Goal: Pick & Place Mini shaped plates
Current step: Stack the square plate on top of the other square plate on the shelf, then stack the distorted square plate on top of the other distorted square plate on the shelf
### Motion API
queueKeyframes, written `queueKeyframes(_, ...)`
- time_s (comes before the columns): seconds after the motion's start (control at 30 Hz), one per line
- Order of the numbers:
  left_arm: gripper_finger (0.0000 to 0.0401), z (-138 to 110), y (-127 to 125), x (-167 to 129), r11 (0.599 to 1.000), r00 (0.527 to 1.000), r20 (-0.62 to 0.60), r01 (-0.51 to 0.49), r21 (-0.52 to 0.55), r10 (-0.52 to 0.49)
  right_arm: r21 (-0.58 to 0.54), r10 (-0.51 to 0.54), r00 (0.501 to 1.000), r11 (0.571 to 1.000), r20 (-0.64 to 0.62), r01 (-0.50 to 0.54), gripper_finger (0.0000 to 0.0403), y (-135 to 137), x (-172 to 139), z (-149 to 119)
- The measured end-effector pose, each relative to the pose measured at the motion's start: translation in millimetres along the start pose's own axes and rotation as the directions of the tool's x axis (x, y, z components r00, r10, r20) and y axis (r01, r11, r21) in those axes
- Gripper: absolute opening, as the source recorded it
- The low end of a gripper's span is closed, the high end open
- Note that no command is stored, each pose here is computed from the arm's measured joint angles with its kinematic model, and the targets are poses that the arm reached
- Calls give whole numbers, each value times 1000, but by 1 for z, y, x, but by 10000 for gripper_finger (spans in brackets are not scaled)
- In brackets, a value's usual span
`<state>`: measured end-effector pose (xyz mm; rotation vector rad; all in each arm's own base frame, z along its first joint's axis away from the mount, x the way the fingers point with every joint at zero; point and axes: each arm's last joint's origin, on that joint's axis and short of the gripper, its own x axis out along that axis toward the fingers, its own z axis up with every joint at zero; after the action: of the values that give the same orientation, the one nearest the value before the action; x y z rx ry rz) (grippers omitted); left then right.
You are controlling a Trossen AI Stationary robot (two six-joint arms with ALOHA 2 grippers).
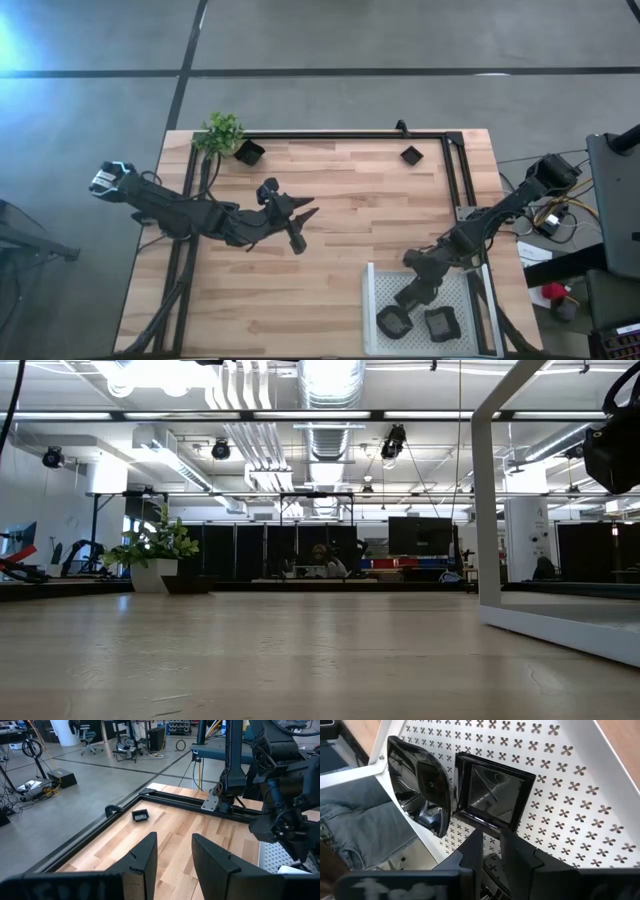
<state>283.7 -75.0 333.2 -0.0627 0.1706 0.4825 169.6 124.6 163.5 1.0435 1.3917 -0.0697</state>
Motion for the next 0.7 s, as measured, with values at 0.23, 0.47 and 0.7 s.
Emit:
queueKeyframes(0.23,117,0,0,0,1000,1000,0,0,0,0,-14,5,1000,1000,4,-5,63,0,-2,0)
queueKeyframes(0.47,117,-7,6,-1,999,997,-69,-21,45,24,-94,89,992,992,93,-81,63,14,-19,-1)
queueKeyframes(0.7,117,-9,28,6,992,973,-192,-129,0,127,-224,193,928,967,318,-124,63,27,-51,-2)
